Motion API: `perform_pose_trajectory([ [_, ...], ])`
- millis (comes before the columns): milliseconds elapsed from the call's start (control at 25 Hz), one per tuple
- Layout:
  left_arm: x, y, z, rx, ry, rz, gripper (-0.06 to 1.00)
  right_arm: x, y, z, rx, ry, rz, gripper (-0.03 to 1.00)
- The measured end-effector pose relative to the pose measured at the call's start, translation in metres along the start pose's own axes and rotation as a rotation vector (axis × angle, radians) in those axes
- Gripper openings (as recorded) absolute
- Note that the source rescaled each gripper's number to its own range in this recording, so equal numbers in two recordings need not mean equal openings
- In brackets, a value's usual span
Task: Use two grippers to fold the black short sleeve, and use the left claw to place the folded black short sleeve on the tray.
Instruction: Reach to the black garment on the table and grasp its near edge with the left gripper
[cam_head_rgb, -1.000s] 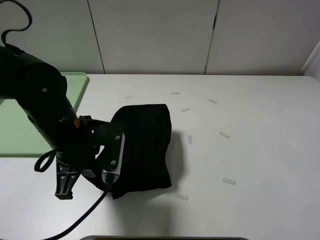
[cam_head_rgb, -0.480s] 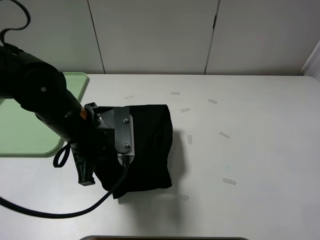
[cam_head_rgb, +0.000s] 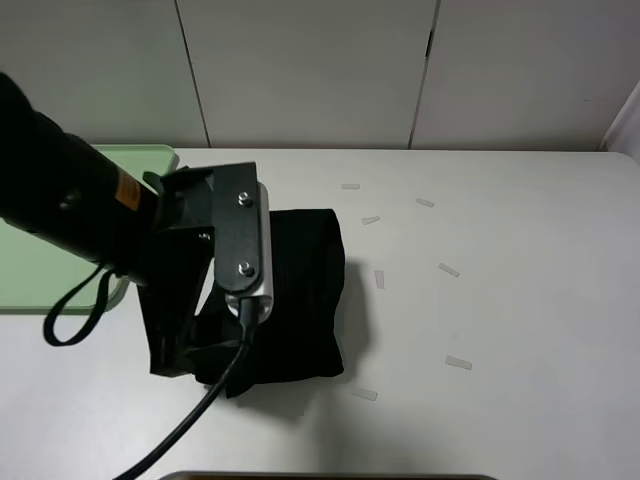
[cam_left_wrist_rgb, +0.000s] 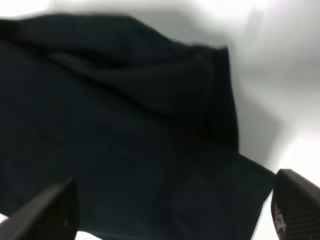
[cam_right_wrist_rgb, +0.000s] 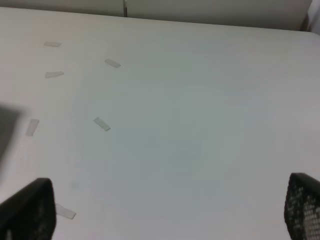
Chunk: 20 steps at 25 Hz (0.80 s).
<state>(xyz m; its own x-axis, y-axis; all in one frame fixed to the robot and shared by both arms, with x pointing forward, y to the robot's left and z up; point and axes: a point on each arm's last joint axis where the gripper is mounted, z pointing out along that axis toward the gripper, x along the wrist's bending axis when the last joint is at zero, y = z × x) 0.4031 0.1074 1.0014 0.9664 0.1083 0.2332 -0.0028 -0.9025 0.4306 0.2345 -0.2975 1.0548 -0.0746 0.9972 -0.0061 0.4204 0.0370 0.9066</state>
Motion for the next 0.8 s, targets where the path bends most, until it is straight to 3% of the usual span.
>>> perform_pose_trajectory([
  [160,0.016,-0.004,0.001,-0.035,0.072,-0.051,0.77,0.000,0.000,0.000,0.000,0.000,0.000,0.98],
  [280,0.023,-0.008,0.009,-0.029,0.088,-0.083,0.78,0.000,0.000,0.000,0.000,0.000,0.000,0.98],
  [400,0.033,-0.012,0.023,-0.027,0.098,-0.185,0.78,0.000,0.000,0.000,0.000,0.000,0.000,0.98],
  [560,0.037,-0.017,0.038,-0.030,0.069,-0.428,0.78,0.000,0.000,0.000,0.000,0.000,0.000,0.98],
  [600,0.039,-0.021,0.040,-0.033,0.031,-0.617,0.78,0.000,0.000,0.000,0.000,0.000,0.000,0.98],
  [640,0.040,-0.024,0.039,-0.035,0.005,-0.725,0.78,0.000,0.000,0.000,0.000,0.000,0.000,0.98],
  [800,0.046,-0.040,0.035,-0.015,-0.098,-0.978,0.78,0.000,0.000,0.000,0.000,0.000,0.000,0.98],
])
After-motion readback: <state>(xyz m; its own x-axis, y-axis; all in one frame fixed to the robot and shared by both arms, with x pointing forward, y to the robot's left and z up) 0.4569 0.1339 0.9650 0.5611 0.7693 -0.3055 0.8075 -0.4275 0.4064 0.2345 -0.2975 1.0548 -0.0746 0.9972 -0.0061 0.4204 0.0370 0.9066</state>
